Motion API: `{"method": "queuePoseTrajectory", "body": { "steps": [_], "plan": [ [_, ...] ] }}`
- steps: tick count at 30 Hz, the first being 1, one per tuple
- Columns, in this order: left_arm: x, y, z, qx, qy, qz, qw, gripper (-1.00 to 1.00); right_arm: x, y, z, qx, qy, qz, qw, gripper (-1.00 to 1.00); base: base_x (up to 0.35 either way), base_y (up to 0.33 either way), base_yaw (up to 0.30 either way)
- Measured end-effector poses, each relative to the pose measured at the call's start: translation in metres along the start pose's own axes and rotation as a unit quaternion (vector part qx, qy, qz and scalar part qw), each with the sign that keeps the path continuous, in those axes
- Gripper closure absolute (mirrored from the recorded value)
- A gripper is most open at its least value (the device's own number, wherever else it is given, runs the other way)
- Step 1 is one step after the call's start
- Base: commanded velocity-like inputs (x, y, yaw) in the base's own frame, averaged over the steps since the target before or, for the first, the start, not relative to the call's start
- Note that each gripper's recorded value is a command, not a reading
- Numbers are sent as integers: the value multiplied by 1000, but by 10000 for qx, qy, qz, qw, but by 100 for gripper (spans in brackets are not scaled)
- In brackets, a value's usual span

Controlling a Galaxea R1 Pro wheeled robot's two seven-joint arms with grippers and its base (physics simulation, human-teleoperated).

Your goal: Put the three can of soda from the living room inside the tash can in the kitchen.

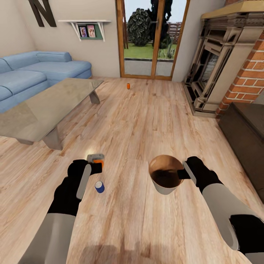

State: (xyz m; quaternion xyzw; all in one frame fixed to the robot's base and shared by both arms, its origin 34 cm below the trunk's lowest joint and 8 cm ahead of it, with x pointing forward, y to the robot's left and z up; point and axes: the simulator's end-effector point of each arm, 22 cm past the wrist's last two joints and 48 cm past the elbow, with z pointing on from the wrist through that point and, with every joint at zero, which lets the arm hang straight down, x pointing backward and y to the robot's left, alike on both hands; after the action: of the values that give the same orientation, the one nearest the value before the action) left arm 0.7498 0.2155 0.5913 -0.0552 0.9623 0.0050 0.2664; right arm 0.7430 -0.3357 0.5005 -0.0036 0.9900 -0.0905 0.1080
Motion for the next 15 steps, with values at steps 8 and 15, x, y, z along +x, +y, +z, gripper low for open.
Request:
{"method": "queuePoseTrajectory", "body": {
  "steps": [8,15],
  "plan": [
    [-10,-78,-39,1264,-363,33,9913,100,11,2,14,-8,4,-1,10000,100,0,0,1],
    [4,-125,-66,2618,-57,-162,9650,100,13,13,17,-76,8,-30,10000,100,0,0,0]
  ]
}}
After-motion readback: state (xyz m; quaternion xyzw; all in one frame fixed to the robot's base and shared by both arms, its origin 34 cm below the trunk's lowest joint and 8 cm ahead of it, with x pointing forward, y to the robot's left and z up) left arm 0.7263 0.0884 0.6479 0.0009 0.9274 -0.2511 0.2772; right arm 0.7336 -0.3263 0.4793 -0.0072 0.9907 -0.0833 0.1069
